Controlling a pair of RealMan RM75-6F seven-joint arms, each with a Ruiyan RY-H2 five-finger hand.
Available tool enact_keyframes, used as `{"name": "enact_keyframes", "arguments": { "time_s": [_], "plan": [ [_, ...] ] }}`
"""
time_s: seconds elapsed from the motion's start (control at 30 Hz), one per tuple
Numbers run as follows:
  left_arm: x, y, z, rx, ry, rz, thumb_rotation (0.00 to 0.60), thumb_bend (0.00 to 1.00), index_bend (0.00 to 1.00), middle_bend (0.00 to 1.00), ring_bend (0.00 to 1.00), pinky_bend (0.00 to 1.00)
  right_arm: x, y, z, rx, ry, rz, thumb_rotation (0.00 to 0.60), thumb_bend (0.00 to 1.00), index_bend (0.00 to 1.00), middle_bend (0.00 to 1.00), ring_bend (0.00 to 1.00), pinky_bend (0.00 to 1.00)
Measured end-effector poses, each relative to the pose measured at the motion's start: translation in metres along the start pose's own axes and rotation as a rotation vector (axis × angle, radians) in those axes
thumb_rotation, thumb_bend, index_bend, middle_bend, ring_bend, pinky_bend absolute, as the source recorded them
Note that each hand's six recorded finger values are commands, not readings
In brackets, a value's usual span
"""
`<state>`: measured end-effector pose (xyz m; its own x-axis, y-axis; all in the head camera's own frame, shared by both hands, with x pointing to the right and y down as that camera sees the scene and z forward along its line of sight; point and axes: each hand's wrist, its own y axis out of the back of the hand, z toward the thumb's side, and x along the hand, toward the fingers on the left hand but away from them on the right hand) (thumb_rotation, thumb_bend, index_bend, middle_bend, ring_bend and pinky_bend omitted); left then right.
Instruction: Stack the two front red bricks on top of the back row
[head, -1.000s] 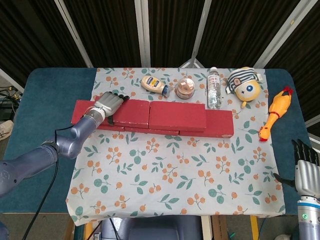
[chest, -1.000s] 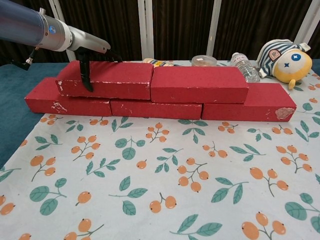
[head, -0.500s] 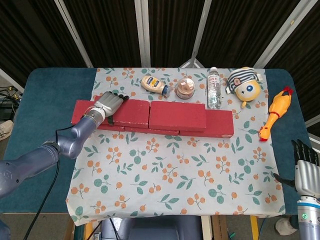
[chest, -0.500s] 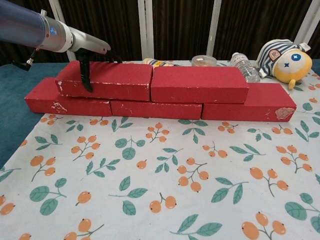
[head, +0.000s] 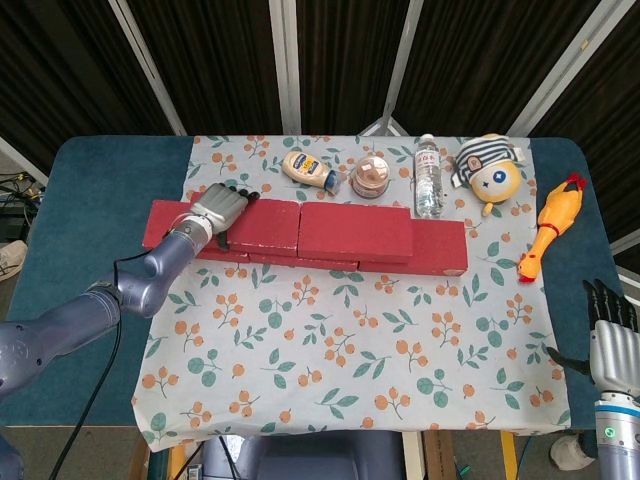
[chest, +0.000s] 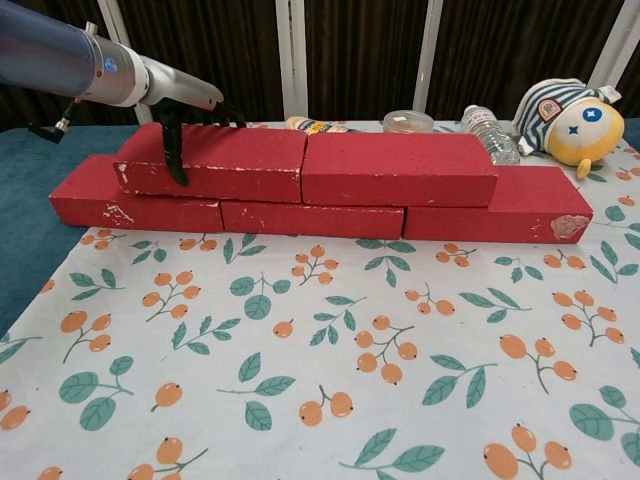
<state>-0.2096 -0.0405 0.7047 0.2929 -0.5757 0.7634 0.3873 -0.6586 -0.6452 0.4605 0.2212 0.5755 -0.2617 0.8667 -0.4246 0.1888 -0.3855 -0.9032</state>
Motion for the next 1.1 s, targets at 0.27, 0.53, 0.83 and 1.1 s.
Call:
{"name": "enact_keyframes", "arguments": {
  "time_s": [0.27, 0.53, 0.83, 1.1],
  "plan": [
    [0.0005, 0.0, 0.0024, -0.004, -0.004, -0.002, 0.6, 0.0, 0.28, 0.39, 0.26, 0.27, 0.0001, 0.0002, -0.0004, 0.0, -0.001, 0.002, 0.6, 0.11, 0.0, 0.03, 0.0, 0.0],
    [0.0015, -0.0008, 0.003, 0.0, -0.002, -0.005, 0.6, 0.0, 0.28, 0.39, 0.26, 0.27, 0.0003, 0.0003, -0.0006, 0.0, -0.001, 0.004, 0.6, 0.11, 0.0, 0.03, 0.0, 0.0],
    [0.0032, -0.0038, 0.0028, 0.002, 0.003, -0.01, 0.6, 0.0, 0.28, 0.39, 0.26, 0.27, 0.0002, 0.0004, -0.0008, 0.0, -0.003, 0.002, 0.6, 0.11, 0.0, 0.03, 0.0, 0.0],
    [0.0047, -0.005, 0.0039, -0.002, 0.002, -0.016, 0.6, 0.0, 0.24, 0.33, 0.23, 0.26, -0.0002, -0.0001, -0.0008, 0.0, -0.004, 0.003, 0.6, 0.11, 0.0, 0.03, 0.0, 0.0]
  ]
}}
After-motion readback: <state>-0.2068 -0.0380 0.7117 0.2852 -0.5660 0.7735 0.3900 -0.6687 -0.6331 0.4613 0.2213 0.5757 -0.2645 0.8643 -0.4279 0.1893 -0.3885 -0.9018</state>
